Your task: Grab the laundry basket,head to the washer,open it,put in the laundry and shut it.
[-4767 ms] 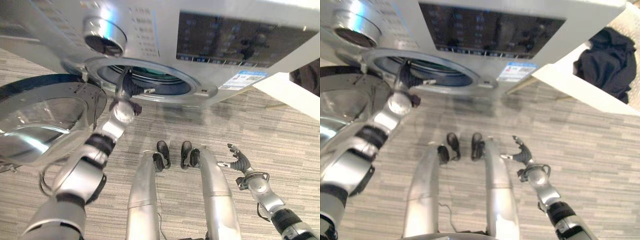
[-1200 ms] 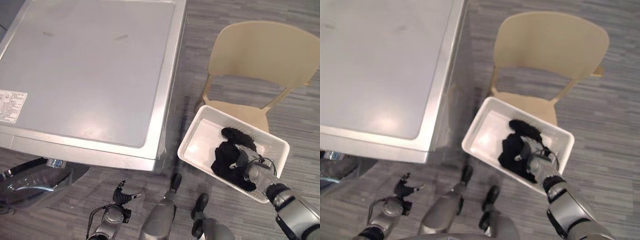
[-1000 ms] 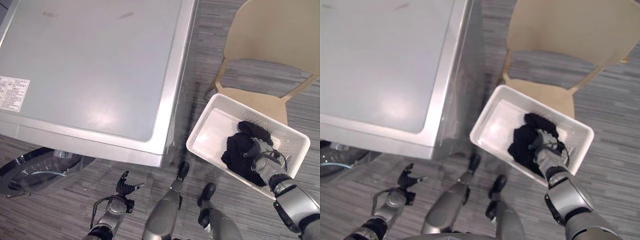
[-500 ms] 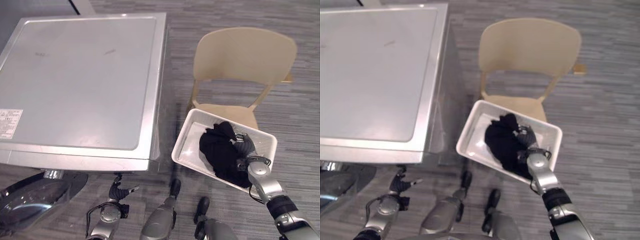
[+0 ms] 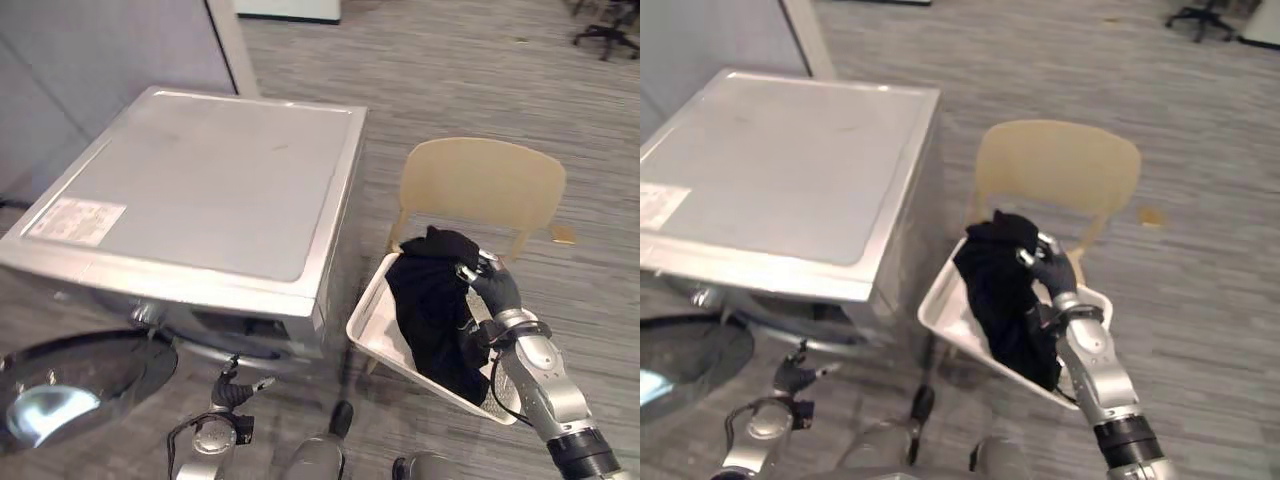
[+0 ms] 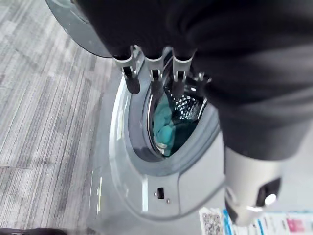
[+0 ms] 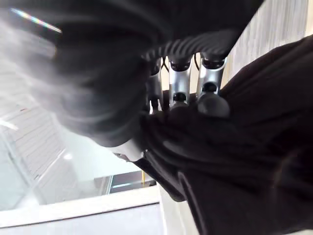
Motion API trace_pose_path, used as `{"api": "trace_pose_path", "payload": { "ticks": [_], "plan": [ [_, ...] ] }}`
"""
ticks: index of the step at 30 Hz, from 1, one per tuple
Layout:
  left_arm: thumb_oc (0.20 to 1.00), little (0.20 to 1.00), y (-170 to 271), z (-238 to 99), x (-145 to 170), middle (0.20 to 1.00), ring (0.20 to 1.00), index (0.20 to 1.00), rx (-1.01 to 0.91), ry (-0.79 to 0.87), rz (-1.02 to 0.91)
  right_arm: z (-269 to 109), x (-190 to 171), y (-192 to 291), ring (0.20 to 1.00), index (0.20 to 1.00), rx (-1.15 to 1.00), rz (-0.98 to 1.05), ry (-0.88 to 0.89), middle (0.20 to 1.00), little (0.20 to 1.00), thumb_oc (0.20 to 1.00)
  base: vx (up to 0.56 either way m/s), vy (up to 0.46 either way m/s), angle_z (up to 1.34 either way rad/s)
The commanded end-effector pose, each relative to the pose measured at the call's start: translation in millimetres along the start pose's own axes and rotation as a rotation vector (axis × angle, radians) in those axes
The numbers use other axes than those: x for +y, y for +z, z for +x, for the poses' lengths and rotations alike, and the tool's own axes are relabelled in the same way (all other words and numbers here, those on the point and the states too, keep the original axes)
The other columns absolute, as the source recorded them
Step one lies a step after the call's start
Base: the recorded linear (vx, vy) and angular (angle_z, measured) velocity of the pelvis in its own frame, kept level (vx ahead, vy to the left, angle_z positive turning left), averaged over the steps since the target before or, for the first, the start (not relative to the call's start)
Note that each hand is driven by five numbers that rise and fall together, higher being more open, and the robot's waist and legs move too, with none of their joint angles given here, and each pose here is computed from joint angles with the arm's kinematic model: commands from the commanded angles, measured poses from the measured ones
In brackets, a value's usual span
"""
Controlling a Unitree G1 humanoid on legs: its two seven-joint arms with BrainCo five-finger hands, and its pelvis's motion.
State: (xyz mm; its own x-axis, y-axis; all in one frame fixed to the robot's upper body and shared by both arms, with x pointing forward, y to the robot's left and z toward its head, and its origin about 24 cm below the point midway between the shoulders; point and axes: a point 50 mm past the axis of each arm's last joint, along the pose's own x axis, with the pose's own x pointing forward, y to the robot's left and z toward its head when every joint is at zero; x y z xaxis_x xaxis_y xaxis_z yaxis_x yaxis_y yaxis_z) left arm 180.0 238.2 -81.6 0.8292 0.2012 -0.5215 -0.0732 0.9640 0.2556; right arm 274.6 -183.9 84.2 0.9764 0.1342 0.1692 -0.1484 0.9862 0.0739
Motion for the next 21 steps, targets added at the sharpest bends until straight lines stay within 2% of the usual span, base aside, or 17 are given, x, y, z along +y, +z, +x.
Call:
{"api": "trace_pose_path", "payload": {
  "ticks": [1, 7, 12, 13, 14, 17, 21],
  "plan": [
    [1.0, 1.0, 30.2, 3.8, -0.9, 1.0, 1.0, 1.0, -0.132, 0.002, -0.087, 15.0, 15.8, 44.3, 0.2, 0.2, -0.242, 0.086, 0.057, 0.2, 0.2, 0.2, -0.39, -0.349, 0.39],
    [1.0, 1.0, 67.9, 2.5, -23.4, 1.0, 1.0, 1.0, -0.297, -0.116, -0.048, 19.6, 25.2, 58.3, 0.2, 0.2, -0.297, 0.064, 0.103, 0.2, 0.2, 0.2, -0.32, -0.122, 0.85],
    [1.0, 1.0, 115.3, -8.2, -61.1, 1.0, 1.0, 1.0, -0.517, -0.284, 0.062, 19.1, 42.2, 73.8, 0.2, 0.2, -0.374, 0.059, 0.161, 0.2, 0.2, 0.2, -0.12, -0.019, 1.05],
    [1.0, 1.0, 128.2, -11.9, -80.6, 1.0, 1.0, 1.0, -0.57, -0.349, 0.09, 18.5, 47.3, 76.6, 0.2, 0.2, -0.391, 0.074, 0.173, 0.2, 0.2, 0.2, 0.06, 0.117, 1.1],
    [1.0, 1.0, 141.3, -15.1, -97.2, 1.0, 1.0, 1.0, -0.626, -0.383, 0.113, 21.9, 61.5, 80.9, 0.2, 0.2, -0.414, 0.099, 0.218, 0.2, 0.2, 0.2, 0.04, 0.11, 1.01],
    [1.0, 1.0, 154.3, -18.2, -114.4, 1.0, 1.0, 1.0, -0.673, -0.421, 0.125, 25.7, 76.6, 91.2, 0.2, 0.2, -0.456, 0.128, 0.271, 0.2, 0.2, 0.2, -0.01, 0.074, 0.73],
    [1.0, 1.0, 182.5, -23.8, -146.5, 1.0, 1.0, 1.0, -0.773, -0.47, 0.181, 29.4, 116.9, 112.0, 0.2, 0.2, -0.533, 0.225, 0.417, 0.2, 0.2, 0.2, 0.0, 0.104, -0.24]
  ]
}}
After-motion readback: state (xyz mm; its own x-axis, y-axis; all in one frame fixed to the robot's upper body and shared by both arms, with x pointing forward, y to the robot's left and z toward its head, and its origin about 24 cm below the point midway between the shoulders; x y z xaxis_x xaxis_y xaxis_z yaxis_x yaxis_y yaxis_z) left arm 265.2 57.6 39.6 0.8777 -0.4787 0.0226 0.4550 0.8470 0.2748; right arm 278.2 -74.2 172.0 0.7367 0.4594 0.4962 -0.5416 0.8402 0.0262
